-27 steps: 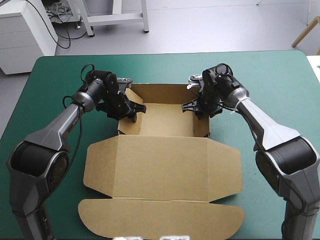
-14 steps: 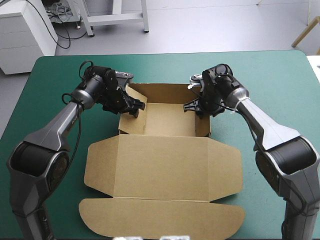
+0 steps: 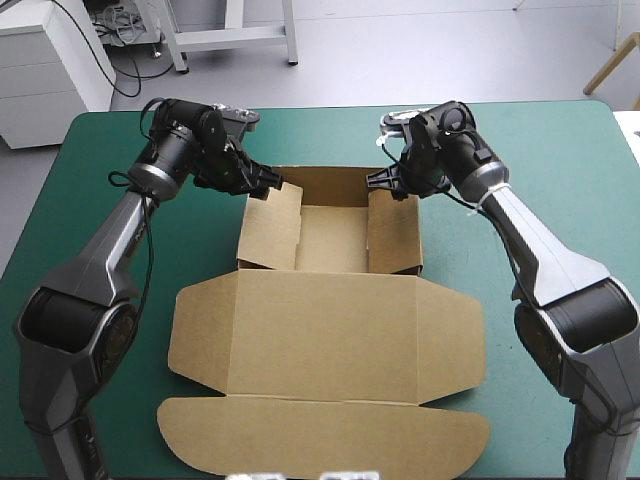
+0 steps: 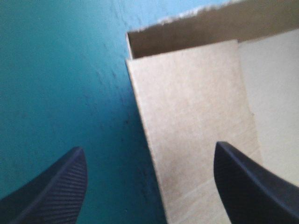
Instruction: Fold the box
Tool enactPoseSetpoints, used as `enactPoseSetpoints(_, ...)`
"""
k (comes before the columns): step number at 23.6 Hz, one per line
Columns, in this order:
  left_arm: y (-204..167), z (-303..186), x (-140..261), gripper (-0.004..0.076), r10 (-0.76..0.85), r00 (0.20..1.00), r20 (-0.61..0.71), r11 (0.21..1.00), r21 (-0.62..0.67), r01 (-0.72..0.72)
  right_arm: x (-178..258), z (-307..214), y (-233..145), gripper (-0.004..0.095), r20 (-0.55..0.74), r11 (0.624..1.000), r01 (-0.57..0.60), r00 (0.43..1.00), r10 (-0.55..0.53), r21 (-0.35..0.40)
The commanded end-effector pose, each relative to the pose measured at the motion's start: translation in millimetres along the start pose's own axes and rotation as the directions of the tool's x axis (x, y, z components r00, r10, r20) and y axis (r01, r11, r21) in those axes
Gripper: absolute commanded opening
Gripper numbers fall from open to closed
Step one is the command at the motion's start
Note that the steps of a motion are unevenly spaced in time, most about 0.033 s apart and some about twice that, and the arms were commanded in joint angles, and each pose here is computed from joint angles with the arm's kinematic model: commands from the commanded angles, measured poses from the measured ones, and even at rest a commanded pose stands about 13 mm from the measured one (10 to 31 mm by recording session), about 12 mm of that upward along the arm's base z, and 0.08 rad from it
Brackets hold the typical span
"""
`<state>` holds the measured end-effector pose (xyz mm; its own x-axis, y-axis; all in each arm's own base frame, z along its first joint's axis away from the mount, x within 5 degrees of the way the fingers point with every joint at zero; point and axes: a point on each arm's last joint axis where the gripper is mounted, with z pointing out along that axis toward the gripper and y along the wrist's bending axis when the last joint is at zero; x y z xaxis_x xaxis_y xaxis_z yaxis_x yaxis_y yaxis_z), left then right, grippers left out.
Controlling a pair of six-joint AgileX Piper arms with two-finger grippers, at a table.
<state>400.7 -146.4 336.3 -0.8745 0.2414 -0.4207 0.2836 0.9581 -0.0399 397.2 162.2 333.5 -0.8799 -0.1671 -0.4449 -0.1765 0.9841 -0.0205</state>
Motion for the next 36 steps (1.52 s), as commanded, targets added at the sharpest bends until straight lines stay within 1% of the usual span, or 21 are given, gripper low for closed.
enactPoseSetpoints(1, -2, -58, -7, 0.0500, 0.005, 0.993, 0.122, 1.000, 0.000, -0.005, -7, -67, -12, 0.0449, 0.187, 0.999, 0.015, 0.982, -0.020, 0.030)
enactPoseSetpoints(4, -2, -83, -14, 0.0424, 0.007, 0.979, 0.205, 1.000, -0.001, -0.007, -4, -86, -17, 0.0448, 0.230, 0.999, 0.027, 0.973, -0.036, 0.045)
enactPoseSetpoints(7, 3, -110, -18, 0.0310, 0.024, 0.956, 0.293, 0.998, -0.061, -0.006, -1, -109, -22, 0.0448, 0.277, 0.998, 0.022, 0.960, -0.035, 0.050)
enactPoseSetpoints(9, 8, -130, -17, 0.0197, 0.036, 0.938, 0.346, 0.994, -0.109, 0.002, 2, -121, -24, 0.0448, 0.302, 0.999, 0.020, 0.953, -0.034, 0.049)
enactPoseSetpoints(10, 13, -147, -13, 0.0081, 0.051, 0.924, 0.379, 0.987, -0.160, 0.012, 5, -134, -26, 0.0448, 0.327, 0.999, 0.016, 0.945, -0.029, 0.044)
enactPoseSetpoints(11, 15, -155, -10, 0.0015, 0.055, 0.918, 0.393, 0.984, -0.175, 0.016, 7, -138, -27, 0.0448, 0.336, 0.999, 0.014, 0.941, -0.027, 0.041)
enactPoseSetpoints(12, 15, -161, -8, -0.0006, 0.058, 0.914, 0.402, 0.984, -0.180, 0.017, 8, -142, -28, 0.0448, 0.343, 0.999, 0.008, 0.939, -0.021, 0.038)
enactPoseSetpoints(14, 12, -173, -1, -0.0008, 0.078, 0.905, 0.419, 0.988, -0.154, -0.014, 9, -147, -28, 0.0448, 0.352, 1.000, -0.014, 0.936, 0.007, 0.019)
enactPoseSetpoints(15, 8, -181, 7, -0.0008, 0.086, 0.903, 0.420, 0.993, -0.108, -0.044, 11, -149, -27, 0.0448, 0.353, 0.999, -0.038, 0.935, 0.038, -0.006)
enactPoseSetpoints(16, 6, -184, 12, -0.0008, 0.080, 0.905, 0.417, 0.995, -0.085, -0.048, 11, -147, -27, 0.0448, 0.345, 0.999, -0.044, 0.937, 0.046, -0.014)
enactPoseSetpoints(18, 7, -188, 29, -0.0010, 0.112, 0.916, 0.386, 0.992, -0.090, -0.083, 15, -135, -25, 0.0448, 0.302, 0.999, -0.038, 0.952, 0.041, -0.015)
enactPoseSetpoints(19, 8, -186, 43, -0.0010, 0.156, 0.925, 0.347, 0.986, -0.109, -0.125, 19, -122, -24, 0.0448, 0.259, 0.999, -0.045, 0.965, 0.046, -0.009)
enactPoseSetpoints(22, 11, -177, 82, -0.0010, 0.193, 0.944, 0.270, 0.979, -0.114, -0.167, 29, -87, -19, 0.0448, 0.142, 0.997, -0.076, 0.987, 0.077, -0.009)
enactPoseSetpoints(26, 15, -173, 135, -0.0010, 0.204, 0.935, 0.289, 0.977, -0.115, -0.178, 27, -50, -8, 0.0443, 0.038, 0.994, -0.091, 0.995, 0.093, -0.054)
enactPoseSetpoints(32, 18, -160, 186, -0.0010, 0.205, 0.952, 0.226, 0.977, -0.108, -0.185, 26, -12, -2, 0.0424, -0.049, 0.995, -0.089, 0.995, 0.087, -0.039)
enactPoseSetpoints(36, 21, -144, 222, -0.0010, 0.206, 0.963, 0.175, 0.976, -0.101, -0.190, 26, 10, 2, 0.0375, -0.103, 0.995, -0.092, 0.991, 0.087, -0.039)
